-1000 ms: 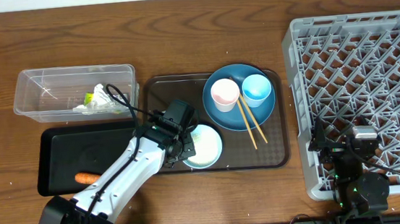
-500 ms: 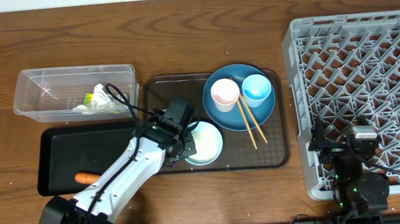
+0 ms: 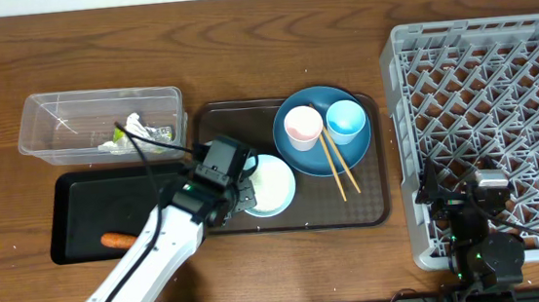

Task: Sort waste into correct bins and load items into the dishwasher rack
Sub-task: 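Carry the bowl left over the black tray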

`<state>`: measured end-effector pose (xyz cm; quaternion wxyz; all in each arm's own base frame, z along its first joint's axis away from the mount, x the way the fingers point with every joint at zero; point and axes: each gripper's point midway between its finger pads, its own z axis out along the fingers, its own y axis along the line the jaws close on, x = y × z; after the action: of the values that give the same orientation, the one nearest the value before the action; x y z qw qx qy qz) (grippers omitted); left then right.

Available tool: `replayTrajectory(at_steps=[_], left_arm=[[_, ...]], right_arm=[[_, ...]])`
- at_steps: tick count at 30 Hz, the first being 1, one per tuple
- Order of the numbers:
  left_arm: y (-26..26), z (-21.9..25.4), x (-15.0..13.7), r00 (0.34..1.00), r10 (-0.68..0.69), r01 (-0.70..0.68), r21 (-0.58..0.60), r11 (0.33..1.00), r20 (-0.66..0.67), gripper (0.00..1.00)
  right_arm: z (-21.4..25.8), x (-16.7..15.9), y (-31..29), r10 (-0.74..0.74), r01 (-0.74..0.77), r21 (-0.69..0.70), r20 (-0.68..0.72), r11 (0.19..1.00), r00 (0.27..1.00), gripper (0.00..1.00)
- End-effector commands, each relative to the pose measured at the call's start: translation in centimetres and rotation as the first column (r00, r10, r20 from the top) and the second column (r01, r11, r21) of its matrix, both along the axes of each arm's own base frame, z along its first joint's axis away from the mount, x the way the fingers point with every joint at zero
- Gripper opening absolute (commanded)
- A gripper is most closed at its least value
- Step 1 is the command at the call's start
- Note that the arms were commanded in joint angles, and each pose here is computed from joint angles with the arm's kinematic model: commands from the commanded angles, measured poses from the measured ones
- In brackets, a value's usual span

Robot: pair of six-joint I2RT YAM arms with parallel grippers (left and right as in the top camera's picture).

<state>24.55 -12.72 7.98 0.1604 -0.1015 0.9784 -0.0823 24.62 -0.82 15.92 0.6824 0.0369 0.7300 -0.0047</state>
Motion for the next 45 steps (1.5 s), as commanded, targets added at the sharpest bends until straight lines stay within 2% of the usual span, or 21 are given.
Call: replayTrajectory(at_steps=[1, 16, 21, 26, 35, 45], left_arm=[[1.5, 1.3, 0.2, 0.998, 0.052, -0.053, 0.016, 0.998, 0.044, 0.06], [9.3, 3.3, -2.5, 0.957, 0.289, -0.289, 0.050, 0.956, 0.004, 0.06], [13.2, 3.1, -3.7, 0.913, 0.407, -0.402, 0.146, 0.904, -0.009, 0.06], [16.0, 3.2, -4.3, 0.892, 0.452, -0.441, 0.229, 0.868, 0.006, 0.06], [21.1, 4.3, -5.4, 0.826, 0.556, -0.543, 0.402, 0.737, 0.097, 0.06], [25.5, 6.4, -6.7, 0.761, 0.612, -0.609, 0.561, 0.560, 0.215, 0.06]], right_arm=[[-0.2, 0.0, 0.0, -0.001, 0.001, 0.006, -0.004, 1.000, 1.000, 0.99], [-0.2, 0.0, 0.0, -0.001, 0.001, 0.006, -0.004, 1.000, 1.000, 0.99], [-0.2, 0.0, 0.0, -0.001, 0.001, 0.006, -0.004, 1.000, 1.000, 0.99], [-0.2, 0.0, 0.0, -0.001, 0.001, 0.006, -0.004, 1.000, 1.000, 0.99], [-0.2, 0.0, 0.0, -0.001, 0.001, 0.006, -0.004, 1.000, 1.000, 0.99], [-0.2, 0.0, 0.0, -0.001, 0.001, 0.006, -0.004, 1.000, 1.000, 0.99]])
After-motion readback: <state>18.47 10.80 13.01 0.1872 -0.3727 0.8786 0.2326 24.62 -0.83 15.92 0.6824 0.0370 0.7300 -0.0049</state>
